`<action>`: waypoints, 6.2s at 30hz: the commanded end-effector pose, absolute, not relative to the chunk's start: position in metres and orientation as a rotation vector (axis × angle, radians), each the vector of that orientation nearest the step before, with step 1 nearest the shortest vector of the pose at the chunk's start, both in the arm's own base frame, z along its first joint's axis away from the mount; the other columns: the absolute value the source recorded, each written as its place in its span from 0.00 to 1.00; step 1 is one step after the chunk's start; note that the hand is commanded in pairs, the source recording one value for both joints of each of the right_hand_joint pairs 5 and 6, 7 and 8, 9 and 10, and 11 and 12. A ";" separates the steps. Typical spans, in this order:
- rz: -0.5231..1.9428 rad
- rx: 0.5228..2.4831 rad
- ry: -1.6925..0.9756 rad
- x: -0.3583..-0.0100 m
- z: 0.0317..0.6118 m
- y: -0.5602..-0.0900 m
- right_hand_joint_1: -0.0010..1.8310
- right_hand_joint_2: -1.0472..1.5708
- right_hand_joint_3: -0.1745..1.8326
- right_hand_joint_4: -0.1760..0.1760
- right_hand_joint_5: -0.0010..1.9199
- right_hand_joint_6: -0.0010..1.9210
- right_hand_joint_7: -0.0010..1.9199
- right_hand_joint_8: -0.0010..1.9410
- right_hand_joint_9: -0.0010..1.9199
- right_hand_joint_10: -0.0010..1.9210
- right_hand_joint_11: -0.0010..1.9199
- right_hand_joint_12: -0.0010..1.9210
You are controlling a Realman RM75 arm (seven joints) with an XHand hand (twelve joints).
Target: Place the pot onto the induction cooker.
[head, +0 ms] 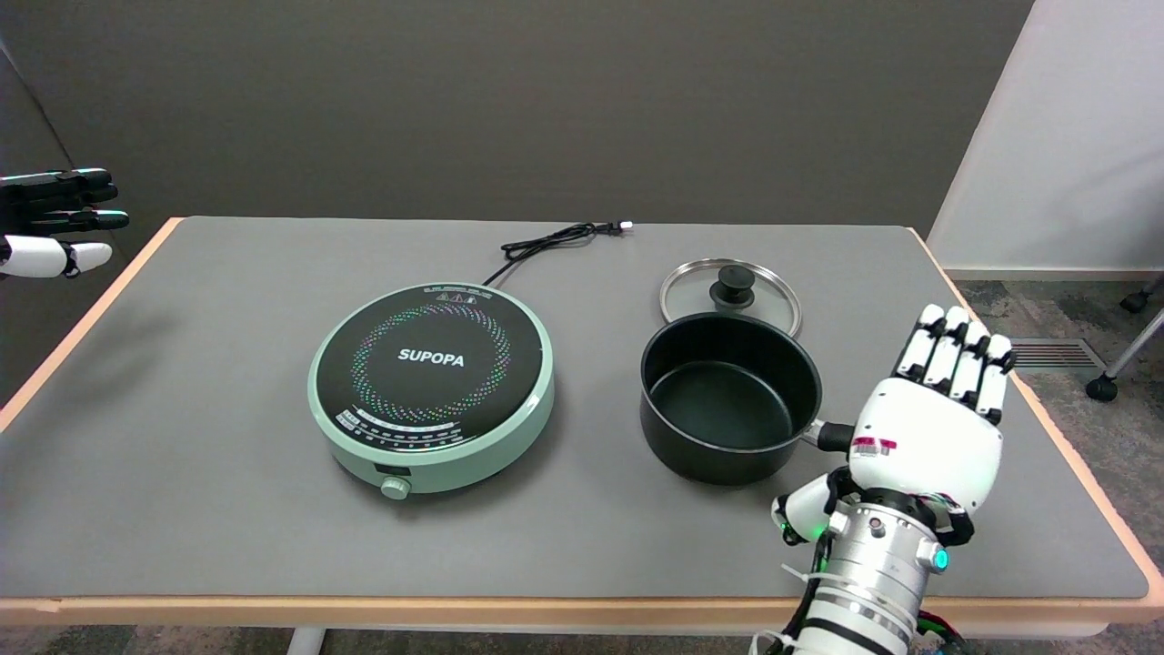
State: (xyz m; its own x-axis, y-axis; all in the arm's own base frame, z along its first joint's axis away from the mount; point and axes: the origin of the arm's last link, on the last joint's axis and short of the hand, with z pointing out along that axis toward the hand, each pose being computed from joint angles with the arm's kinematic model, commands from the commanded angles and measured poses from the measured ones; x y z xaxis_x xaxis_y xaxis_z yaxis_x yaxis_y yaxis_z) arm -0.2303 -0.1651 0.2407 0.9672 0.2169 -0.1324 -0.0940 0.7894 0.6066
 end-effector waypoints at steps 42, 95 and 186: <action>0.038 0.561 -0.168 -0.254 0.316 -0.229 0.65 0.13 0.68 0.31 0.01 0.01 0.01 0.01 0.01 0.01 0.01 0.01; -0.097 0.550 -0.230 -0.268 0.307 -0.218 0.63 0.21 0.43 0.53 0.01 0.01 0.01 0.01 0.01 0.01 0.01 0.01; -0.093 0.594 -0.241 -0.268 0.293 -0.220 0.65 0.18 1.00 0.43 0.62 0.62 0.62 0.62 0.62 0.62 0.62 0.62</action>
State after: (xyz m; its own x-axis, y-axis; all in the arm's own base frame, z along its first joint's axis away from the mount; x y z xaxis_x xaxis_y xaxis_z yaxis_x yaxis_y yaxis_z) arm -0.2666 -0.2246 0.3010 0.9713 -0.1457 0.1881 0.0136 0.8232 0.5676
